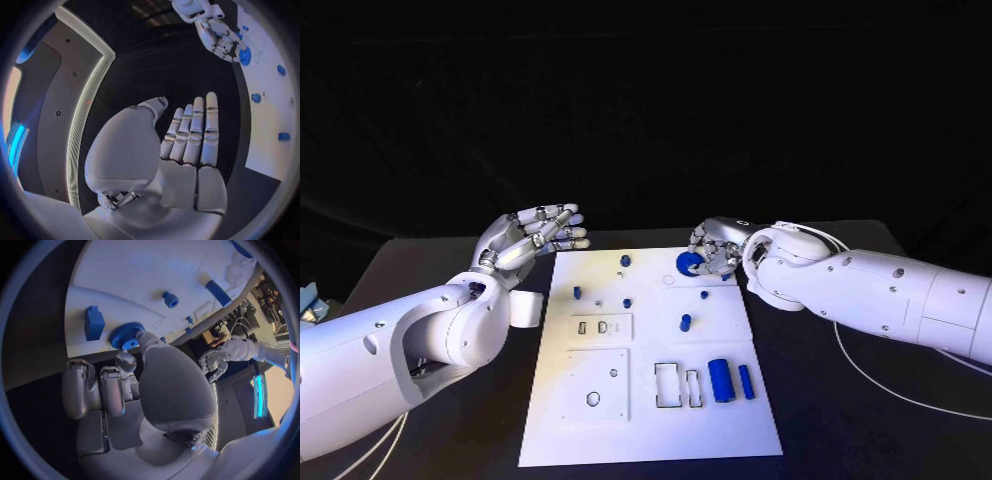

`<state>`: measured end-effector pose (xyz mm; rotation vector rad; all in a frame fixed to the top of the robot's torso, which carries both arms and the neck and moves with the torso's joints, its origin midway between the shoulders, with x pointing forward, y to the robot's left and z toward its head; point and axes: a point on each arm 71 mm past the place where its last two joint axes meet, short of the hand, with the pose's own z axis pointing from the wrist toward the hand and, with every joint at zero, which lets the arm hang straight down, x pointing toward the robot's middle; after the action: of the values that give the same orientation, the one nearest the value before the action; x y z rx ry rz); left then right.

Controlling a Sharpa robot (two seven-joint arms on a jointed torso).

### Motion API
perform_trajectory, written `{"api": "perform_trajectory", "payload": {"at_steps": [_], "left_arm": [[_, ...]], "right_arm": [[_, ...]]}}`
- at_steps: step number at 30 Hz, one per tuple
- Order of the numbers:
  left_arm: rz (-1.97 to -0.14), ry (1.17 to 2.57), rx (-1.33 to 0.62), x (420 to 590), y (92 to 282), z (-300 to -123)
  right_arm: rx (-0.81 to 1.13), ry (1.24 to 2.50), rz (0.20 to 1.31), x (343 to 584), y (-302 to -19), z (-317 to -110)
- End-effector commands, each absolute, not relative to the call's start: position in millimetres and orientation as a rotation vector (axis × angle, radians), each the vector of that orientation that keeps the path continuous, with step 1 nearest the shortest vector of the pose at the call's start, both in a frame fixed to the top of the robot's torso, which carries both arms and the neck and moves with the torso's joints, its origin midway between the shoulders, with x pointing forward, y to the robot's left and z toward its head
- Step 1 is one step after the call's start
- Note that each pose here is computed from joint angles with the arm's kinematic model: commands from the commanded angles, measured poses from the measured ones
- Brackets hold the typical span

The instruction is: Assemble the parts on the task board

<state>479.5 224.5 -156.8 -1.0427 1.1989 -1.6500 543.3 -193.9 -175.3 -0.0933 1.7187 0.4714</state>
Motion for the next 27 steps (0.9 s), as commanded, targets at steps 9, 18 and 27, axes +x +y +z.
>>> {"api": "perform_trajectory", "payload": {"at_steps": [9, 18, 27], "left_arm": [[-1.664, 1.201, -1.041, 479.6, 224.0, -156.0], [-1.661, 1.201, -1.043, 479.7, 224.5, -156.1], [-1.659, 1.202, -1.044, 479.8, 225.3, -156.3]], "right_arm": [[-0.095, 1.765, 0.465, 543.8, -192.5, -184.2], [-0.098, 1.768, 0.458, 544.0, -192.2, -185.5], [-0.141, 1.655, 0.456, 539.6, -186.3, -177.9]]}}
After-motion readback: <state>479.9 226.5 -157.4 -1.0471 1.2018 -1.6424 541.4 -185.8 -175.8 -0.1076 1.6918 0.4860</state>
